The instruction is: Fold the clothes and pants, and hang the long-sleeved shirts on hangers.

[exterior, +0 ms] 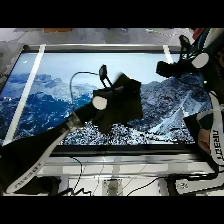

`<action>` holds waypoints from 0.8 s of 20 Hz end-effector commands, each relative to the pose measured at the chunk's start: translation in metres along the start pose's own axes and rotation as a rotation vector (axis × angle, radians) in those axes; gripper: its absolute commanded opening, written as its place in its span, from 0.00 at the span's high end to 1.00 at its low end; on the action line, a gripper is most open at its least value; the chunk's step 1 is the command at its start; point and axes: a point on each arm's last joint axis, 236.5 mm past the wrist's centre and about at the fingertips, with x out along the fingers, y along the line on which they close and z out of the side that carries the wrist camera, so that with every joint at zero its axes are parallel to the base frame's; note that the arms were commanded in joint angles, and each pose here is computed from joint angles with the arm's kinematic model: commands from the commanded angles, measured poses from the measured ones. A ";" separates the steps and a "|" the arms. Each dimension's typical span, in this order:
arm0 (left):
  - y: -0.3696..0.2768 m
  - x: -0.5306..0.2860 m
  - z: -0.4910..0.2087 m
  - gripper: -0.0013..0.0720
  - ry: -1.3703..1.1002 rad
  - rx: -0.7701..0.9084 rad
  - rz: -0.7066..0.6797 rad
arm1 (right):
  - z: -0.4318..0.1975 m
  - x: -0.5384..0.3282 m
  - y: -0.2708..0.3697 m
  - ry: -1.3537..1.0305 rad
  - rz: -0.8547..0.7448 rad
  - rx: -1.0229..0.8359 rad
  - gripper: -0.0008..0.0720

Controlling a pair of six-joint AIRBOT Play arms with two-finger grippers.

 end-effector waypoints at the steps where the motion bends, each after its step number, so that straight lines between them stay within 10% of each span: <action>1: -0.002 0.010 0.005 0.02 -0.099 0.027 0.008 | -0.003 -0.016 -0.051 0.029 -0.135 -0.121 0.95; 5: -0.011 -0.019 0.074 0.02 -0.198 0.287 0.005 | -0.041 -0.008 -0.107 0.197 -0.194 -0.125 0.95; 9: -0.013 -0.056 0.121 0.02 -0.199 0.430 0.036 | -0.128 0.030 -0.093 0.406 0.161 -0.057 0.95; 10: -0.010 -0.062 0.125 0.02 -0.177 0.426 0.046 | -0.141 0.040 -0.084 0.410 0.243 0.036 0.84; 11: -0.006 -0.067 0.127 0.02 -0.153 0.423 0.055 | -0.149 0.053 -0.076 0.396 0.301 0.150 0.32; 12: -0.002 -0.069 0.127 0.02 -0.134 0.420 0.064 | -0.155 0.066 -0.070 0.386 0.334 0.269 0.01; 16: 0.005 -0.069 0.117 0.02 -0.076 0.413 0.076 | -0.190 0.114 -0.049 0.439 0.334 0.470 0.01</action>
